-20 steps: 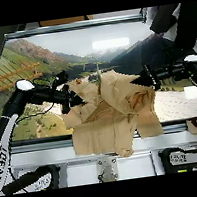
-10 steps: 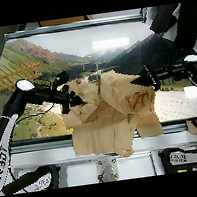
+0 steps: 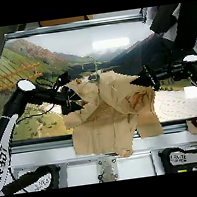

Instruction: Fold the clothes and pants, and hang the long-sleeved shirts on hangers.

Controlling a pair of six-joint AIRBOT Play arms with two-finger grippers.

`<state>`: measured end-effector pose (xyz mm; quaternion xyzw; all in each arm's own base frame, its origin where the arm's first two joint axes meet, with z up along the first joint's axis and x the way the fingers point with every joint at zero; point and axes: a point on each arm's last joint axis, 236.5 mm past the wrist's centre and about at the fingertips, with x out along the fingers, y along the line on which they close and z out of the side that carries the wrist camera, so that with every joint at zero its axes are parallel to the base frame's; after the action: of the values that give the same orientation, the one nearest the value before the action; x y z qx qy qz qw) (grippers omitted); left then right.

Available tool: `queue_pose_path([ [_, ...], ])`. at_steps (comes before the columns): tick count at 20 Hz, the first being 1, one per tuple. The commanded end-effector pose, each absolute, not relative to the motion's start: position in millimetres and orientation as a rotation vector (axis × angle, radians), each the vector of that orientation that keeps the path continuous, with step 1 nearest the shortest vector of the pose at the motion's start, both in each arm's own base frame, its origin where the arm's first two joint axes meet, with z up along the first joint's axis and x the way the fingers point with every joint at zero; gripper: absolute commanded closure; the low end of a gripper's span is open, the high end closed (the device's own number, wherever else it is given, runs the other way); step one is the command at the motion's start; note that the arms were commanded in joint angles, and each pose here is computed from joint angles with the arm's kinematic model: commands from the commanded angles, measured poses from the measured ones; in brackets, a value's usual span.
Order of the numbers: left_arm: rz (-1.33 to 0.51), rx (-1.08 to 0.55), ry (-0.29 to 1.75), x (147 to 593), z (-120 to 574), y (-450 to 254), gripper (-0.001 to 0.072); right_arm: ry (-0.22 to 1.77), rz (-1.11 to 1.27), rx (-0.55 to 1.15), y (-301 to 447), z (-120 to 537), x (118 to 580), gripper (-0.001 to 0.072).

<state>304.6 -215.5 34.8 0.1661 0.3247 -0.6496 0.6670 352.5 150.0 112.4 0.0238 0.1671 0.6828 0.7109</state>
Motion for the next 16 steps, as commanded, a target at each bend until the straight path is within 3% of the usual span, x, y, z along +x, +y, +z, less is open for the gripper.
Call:
queue_pose_path([
  [1, -1.401, 0.366, 0.738, 315, 36, -213, 0.0276, 0.37, 1.518, 0.053, 150, 113, 352, 0.0707],
  [7, -1.252, 0.346, 0.697, 337, 61, -187, 0.0275, 0.37, 1.518, 0.053, 150, 113, 352, 0.0707],
  [13, -1.109, 0.176, 0.621, 353, 109, -164, 0.0276, 0.371, 1.518, 0.054, 150, 113, 352, 0.0707],
  [16, -0.898, 0.058, 0.579, 374, 144, -130, 0.0276, 0.37, 1.518, 0.054, 150, 113, 352, 0.0708],
])
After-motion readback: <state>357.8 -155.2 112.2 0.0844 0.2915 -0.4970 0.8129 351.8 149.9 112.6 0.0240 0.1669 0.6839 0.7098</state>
